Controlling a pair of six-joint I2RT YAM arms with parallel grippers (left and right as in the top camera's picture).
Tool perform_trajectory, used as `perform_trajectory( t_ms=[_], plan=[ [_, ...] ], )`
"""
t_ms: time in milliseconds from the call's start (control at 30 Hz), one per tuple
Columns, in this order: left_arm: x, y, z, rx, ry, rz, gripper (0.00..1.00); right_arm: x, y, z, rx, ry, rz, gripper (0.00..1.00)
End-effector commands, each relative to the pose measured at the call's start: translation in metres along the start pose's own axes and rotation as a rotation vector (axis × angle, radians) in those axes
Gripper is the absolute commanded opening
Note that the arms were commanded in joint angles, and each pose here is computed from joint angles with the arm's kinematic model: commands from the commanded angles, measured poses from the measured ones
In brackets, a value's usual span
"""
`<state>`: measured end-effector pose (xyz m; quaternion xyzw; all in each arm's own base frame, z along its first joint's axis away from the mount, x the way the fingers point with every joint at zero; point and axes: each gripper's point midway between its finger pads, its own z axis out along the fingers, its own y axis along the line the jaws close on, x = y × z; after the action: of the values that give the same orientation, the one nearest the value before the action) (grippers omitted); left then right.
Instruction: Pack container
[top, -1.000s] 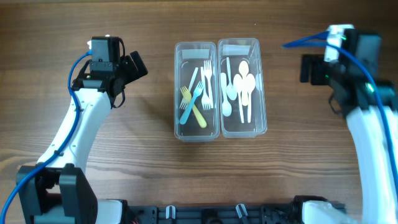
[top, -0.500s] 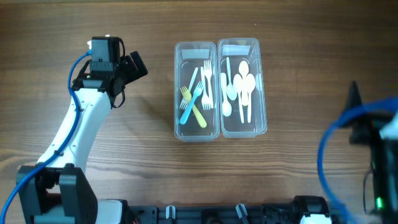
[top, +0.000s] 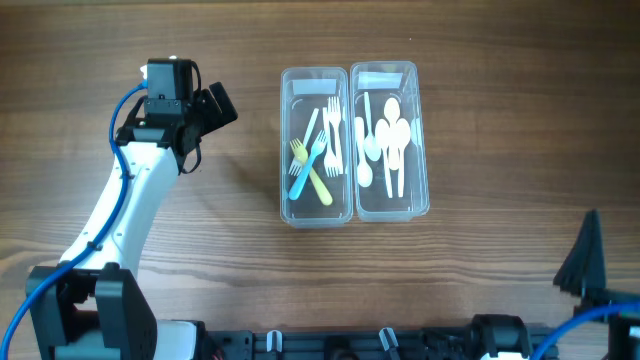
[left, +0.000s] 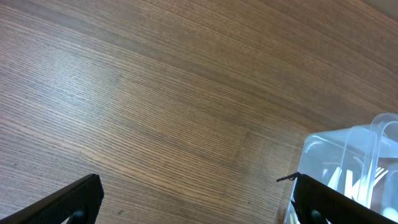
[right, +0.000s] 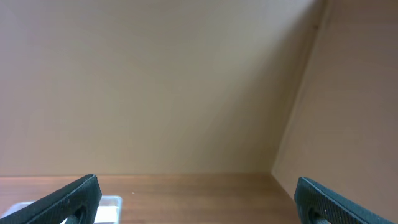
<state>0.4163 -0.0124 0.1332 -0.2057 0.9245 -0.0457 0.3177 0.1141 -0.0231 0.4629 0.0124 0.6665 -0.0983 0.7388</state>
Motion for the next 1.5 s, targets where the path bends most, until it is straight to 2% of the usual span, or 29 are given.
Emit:
perform_trajectory(
  t_ms=[0,200,533,700,1000,1467],
  plan=[
    [-0.004,0.003,-0.003,-0.013,-0.018,-0.014,1.0,0.009,0.018,-0.005,-0.104,-0.045,0.057,1.0],
    [-0.004,0.003,-0.003,-0.013,-0.018,-0.014,1.0,0.049,0.026,0.013,-0.107,-0.072,0.228,1.0],
    [-0.004,0.003,-0.003,-0.013,-0.018,-0.014,1.0,0.177,0.055,0.061,-0.146,0.052,0.428,1.0],
    [-0.004,0.003,-0.003,-0.013,-0.018,-0.014,1.0,0.213,0.062,0.077,-0.142,0.076,0.493,1.0],
    [-0.004,0.003,-0.003,-0.013,-0.018,-0.014,1.0,0.26,0.071,0.09,-0.147,0.106,0.475,1.0],
    [-0.004,0.003,-0.003,-0.013,-0.018,-0.014,1.0,0.285,0.096,0.089,-0.257,0.117,0.205,1.0]
  ],
)
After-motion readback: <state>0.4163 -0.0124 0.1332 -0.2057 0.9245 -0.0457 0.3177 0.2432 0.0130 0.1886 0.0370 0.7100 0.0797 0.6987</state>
